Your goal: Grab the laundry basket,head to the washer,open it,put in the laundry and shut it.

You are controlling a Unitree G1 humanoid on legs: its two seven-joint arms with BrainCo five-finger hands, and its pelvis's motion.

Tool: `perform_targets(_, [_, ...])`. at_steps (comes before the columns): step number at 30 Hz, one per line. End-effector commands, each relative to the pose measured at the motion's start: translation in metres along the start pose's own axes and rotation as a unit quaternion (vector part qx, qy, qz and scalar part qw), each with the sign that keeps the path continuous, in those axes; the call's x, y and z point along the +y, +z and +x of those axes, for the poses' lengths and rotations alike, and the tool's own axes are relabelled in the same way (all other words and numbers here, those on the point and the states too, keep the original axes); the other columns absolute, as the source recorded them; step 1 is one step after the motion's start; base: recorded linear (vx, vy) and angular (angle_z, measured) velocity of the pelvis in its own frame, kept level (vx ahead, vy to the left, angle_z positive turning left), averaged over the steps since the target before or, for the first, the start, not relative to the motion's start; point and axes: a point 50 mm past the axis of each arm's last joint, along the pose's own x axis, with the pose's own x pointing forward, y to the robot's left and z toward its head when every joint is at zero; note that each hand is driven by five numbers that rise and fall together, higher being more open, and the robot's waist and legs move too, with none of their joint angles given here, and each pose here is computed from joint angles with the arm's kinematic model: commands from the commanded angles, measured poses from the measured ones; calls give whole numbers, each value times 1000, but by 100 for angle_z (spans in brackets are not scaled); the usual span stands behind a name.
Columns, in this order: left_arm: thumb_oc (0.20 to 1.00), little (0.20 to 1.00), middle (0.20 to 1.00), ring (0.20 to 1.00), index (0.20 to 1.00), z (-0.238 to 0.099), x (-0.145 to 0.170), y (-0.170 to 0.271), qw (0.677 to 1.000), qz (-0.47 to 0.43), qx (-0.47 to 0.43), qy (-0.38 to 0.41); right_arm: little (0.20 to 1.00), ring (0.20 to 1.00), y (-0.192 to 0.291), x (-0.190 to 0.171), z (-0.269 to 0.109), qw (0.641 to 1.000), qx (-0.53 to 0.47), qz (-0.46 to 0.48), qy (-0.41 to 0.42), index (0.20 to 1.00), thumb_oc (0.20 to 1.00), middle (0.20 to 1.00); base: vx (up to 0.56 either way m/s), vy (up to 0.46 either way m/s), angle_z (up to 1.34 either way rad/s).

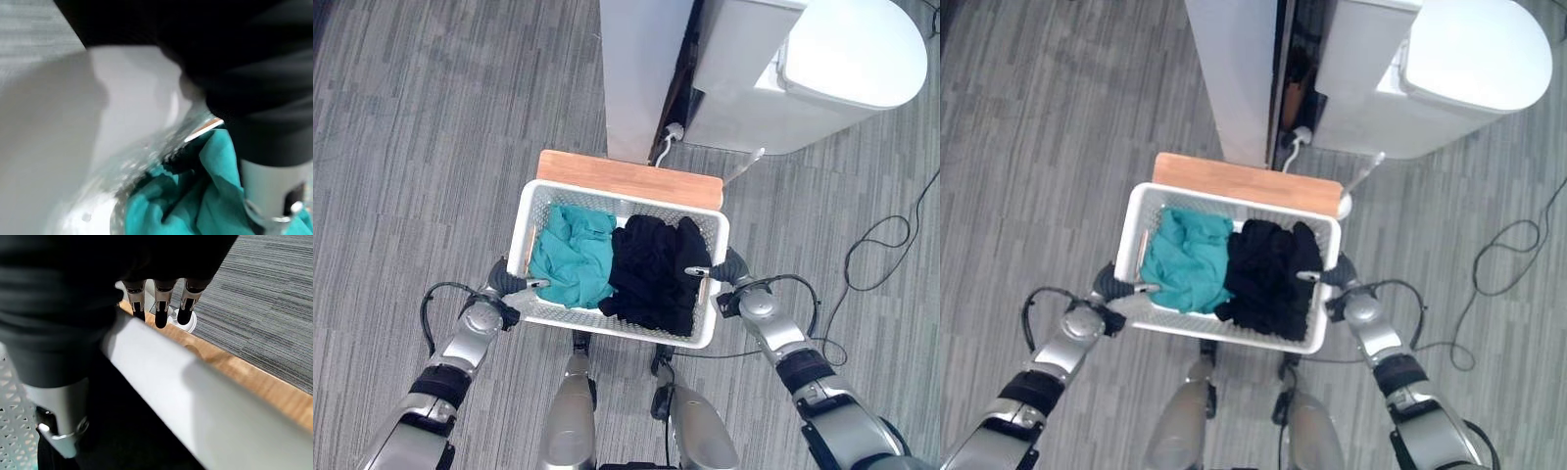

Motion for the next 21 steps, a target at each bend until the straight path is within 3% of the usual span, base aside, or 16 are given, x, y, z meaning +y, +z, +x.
perform_targets(1, [1000, 1000, 1000, 1000, 1000, 14, 16, 9, 998, 24, 3, 54, 1000, 1000, 3, 17, 1, 1000, -2, -17, 19, 1000, 1000, 1000, 0, 0, 0])
perform_targets(19, [1000, 1000, 1000, 1000, 1000, 25, 16, 13, 998, 44, 26, 48, 1000, 1000, 6, 33, 6, 997, 10, -43, 66, 1000, 1000, 1000, 6, -2, 0])
perform_targets(20, [947, 947, 947, 947, 947, 25, 14, 11, 998, 44, 31, 45, 1000, 1000, 6, 33, 7, 997, 11, -46, 69, 1000, 1000, 1000, 32, 0, -1])
perform_targets(21, [492, 492, 492, 492, 492, 26, 14, 9, 997, 45, 37, 43, 1000, 1000, 7, 33, 7, 996, 11, -54, 73, 1000, 1000, 1000, 0, 0, 0])
